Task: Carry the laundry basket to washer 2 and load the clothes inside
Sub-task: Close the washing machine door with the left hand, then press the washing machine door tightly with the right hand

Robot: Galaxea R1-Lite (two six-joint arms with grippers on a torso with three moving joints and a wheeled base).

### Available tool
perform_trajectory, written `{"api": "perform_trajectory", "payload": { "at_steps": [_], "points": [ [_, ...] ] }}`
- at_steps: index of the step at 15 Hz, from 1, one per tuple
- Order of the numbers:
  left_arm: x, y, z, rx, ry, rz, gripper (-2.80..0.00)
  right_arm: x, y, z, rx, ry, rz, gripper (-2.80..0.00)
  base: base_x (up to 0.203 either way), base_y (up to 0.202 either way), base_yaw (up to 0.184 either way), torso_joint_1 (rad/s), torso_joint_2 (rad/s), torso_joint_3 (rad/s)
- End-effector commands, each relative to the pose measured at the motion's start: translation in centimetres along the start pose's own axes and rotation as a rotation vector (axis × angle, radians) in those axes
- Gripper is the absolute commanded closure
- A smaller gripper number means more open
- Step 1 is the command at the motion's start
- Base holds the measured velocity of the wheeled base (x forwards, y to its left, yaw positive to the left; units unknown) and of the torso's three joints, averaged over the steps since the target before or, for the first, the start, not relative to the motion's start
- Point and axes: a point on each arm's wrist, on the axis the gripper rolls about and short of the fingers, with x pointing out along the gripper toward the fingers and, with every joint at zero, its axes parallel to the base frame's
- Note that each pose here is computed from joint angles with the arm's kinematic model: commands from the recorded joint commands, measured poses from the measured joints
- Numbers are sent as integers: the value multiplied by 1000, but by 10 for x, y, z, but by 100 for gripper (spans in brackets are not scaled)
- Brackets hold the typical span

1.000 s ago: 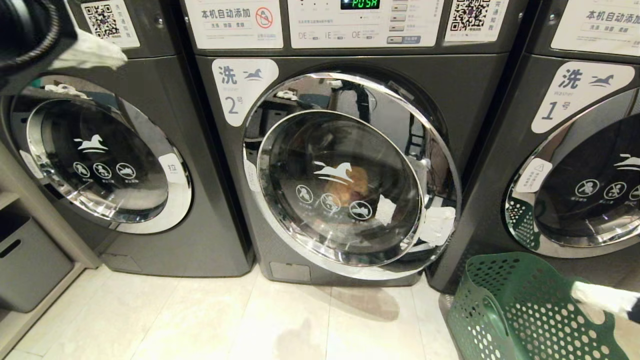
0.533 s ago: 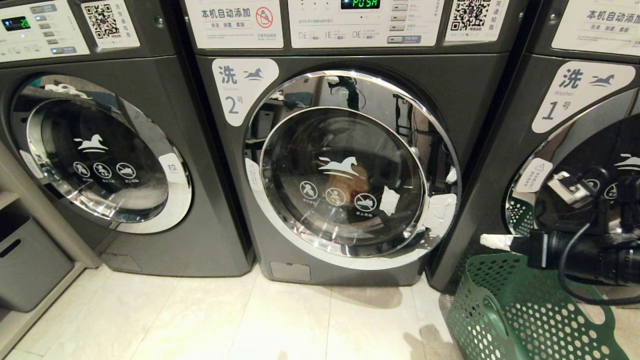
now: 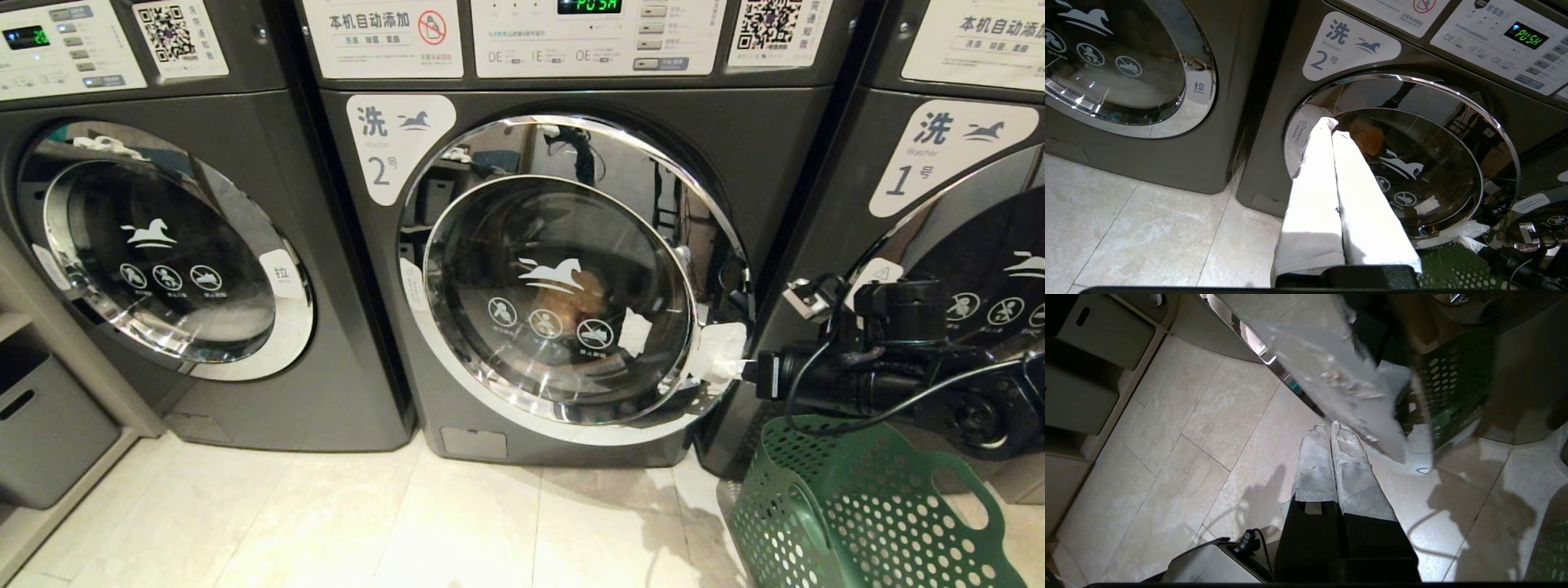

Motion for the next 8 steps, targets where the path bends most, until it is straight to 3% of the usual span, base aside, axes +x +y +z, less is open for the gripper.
{"api": "perform_trajectory", "payload": {
  "at_steps": [1,4,8],
  "points": [
    [6,0,-5,6,25,10,0,23,-5,-3,1,21,18,0,0,0,0,0,0,0],
    [8,1,-9,11,41,15,0,40,-11,1,-7,11,-2,0,0,0,0,0,0,0],
    [4,3,-12,13,45,19,0,70,-30,19,-55,-106,-139,0,0,0,0,0,0,0]
  ]
}}
